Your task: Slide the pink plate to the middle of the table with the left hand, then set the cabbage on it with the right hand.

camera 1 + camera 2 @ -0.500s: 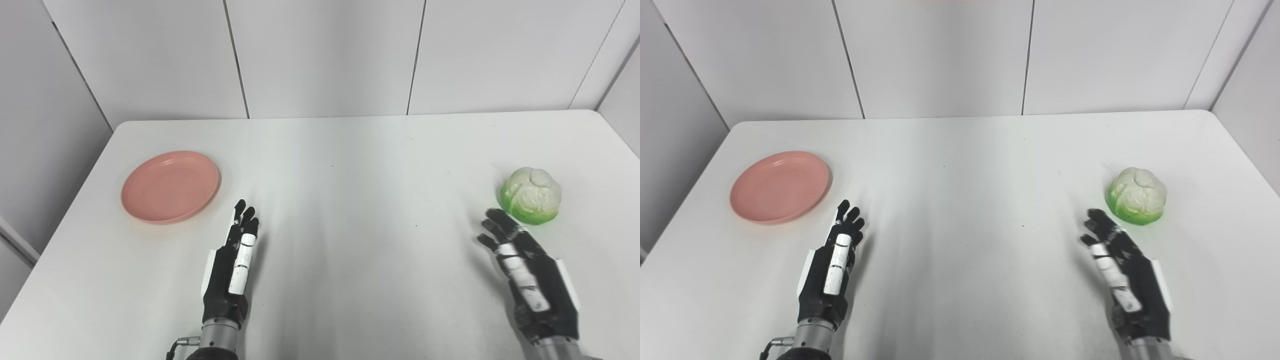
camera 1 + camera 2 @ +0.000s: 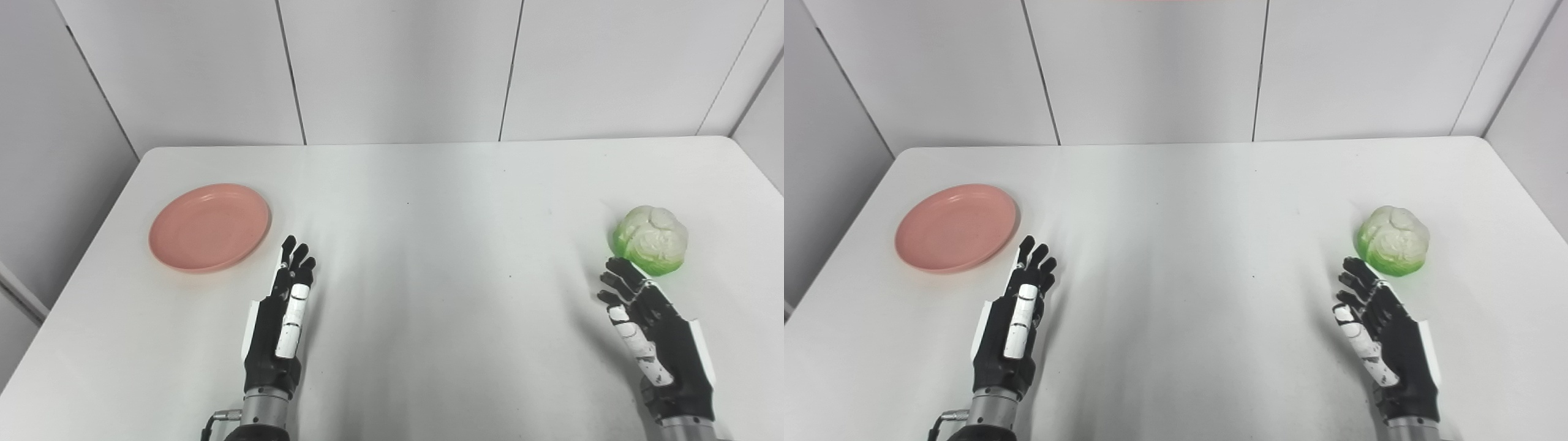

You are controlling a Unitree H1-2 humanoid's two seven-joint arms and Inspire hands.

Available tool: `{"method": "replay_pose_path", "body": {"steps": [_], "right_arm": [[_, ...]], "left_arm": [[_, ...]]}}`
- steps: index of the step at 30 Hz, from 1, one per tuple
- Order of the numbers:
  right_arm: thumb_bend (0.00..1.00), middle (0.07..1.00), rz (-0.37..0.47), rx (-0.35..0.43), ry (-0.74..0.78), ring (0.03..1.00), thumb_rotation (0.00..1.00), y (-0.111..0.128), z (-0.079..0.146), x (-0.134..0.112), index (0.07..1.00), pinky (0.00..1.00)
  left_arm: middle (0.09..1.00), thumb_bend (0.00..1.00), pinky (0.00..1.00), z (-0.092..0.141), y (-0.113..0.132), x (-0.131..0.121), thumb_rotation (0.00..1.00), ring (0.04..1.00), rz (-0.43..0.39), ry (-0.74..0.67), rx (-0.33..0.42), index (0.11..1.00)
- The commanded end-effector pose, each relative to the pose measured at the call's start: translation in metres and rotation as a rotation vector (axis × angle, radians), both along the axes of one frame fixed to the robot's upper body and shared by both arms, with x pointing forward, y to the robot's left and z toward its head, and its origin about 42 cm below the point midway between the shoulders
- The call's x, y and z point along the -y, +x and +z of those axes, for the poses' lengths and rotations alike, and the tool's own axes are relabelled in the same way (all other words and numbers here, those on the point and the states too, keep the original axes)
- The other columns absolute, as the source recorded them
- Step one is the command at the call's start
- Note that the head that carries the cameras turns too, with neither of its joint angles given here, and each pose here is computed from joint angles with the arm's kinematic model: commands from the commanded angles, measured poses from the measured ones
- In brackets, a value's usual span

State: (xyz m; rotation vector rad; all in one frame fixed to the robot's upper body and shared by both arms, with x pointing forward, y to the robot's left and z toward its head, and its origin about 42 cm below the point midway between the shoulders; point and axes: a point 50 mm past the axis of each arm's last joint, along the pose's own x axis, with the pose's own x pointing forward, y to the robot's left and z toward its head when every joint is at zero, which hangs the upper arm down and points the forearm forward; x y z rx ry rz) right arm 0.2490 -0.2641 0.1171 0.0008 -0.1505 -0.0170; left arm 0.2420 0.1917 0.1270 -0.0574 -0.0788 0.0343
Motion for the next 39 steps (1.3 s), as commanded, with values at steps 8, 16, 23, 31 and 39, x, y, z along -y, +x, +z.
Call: {"method": "replay_pose_path", "body": {"steps": [8,16,23,31,39], "right_arm": [[0.77,0.94,0.055,-0.015,0.111,0.927,0.82,0.015,-0.013,-0.012,0.936,0.91],[0.8,0.947,0.103,-0.005,0.123,0.94,0.77,0.009,-0.008,-0.021,0.94,0.94],[0.78,0.942,0.099,0.003,0.13,0.93,0.76,0.01,-0.005,-0.023,0.925,0.94],[0.76,0.929,0.085,-0.003,0.13,0.92,0.74,0.02,-0.016,-0.008,0.899,0.93],[0.7,0.946,0.062,-0.004,0.145,0.947,0.79,0.019,-0.039,0.012,0.918,0.97]], "left_arm": [[0.979,0.73,0.98,-0.003,0.0,-0.016,0.87,0.962,-0.007,0.026,0.025,1.0],[0.977,0.7,0.97,-0.01,-0.001,-0.019,0.85,0.956,-0.016,0.04,0.007,1.0],[0.982,0.71,0.97,-0.013,0.002,-0.019,0.87,0.962,-0.012,0.053,0.009,1.0],[0.982,0.69,0.98,-0.021,0.015,-0.008,0.85,0.965,-0.012,0.042,0.031,1.0],[0.968,0.59,0.94,-0.042,0.022,0.002,0.88,0.941,0.013,0.082,0.05,1.0]]}}
